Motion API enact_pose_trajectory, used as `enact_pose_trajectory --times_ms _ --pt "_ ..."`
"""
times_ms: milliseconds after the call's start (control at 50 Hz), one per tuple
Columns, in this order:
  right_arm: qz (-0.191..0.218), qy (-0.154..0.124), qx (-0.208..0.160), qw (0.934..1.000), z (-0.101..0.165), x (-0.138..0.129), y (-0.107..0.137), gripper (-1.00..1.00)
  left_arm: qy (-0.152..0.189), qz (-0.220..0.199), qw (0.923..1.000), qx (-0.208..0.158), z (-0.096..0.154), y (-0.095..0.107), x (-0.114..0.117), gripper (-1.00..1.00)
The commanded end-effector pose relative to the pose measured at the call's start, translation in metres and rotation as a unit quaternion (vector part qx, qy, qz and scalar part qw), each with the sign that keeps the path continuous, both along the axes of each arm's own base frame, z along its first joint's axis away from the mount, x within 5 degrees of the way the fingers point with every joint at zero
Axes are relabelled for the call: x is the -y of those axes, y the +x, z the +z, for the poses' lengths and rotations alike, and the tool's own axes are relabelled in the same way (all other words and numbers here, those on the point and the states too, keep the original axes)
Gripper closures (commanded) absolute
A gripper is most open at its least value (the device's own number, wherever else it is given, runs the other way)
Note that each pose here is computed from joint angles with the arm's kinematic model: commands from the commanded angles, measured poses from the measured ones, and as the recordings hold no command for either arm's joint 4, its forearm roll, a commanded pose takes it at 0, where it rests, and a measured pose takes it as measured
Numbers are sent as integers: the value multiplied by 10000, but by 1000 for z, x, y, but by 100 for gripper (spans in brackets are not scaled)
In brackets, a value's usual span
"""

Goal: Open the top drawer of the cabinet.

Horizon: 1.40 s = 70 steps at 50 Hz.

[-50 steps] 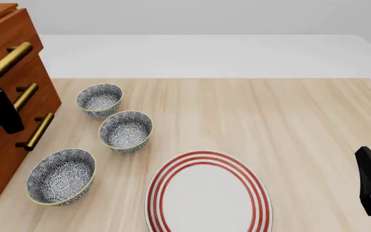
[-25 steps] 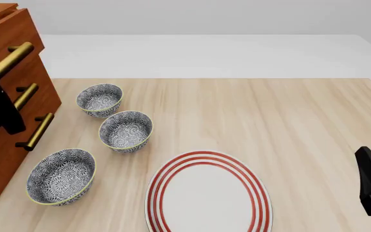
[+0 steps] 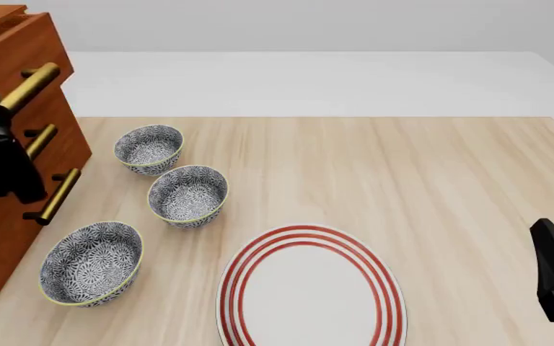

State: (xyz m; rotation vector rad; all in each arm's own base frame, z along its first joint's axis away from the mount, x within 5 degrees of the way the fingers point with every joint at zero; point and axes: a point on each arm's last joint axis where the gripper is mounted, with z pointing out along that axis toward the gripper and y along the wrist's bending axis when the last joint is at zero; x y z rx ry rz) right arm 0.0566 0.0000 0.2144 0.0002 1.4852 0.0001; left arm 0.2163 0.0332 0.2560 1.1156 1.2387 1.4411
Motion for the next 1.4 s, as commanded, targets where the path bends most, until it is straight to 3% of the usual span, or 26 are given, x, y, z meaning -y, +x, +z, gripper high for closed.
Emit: enact_pose_trajectory --times_ms 20,500,520,1080,1400 --pt "1 0 0 10000 0 0 0 -100 314 -534 9979 -211 -5 -2 19 100" --pt "0 -1 0 10000 0 0 0 -100 258 -514 9980 -256 -7 1 18 100" --pt "0 0 0 10000 0 0 0 -100 242 -528 9980 -254 -7 0 18 -100" --pt "33 2 1 10000 7 0 -2 -100 160 -522 9979 -341 -1 -9 18 -100" --pt "34 2 0 10000 7 0 -2 -100 146 -594 9976 -316 9 -28 22 -100"
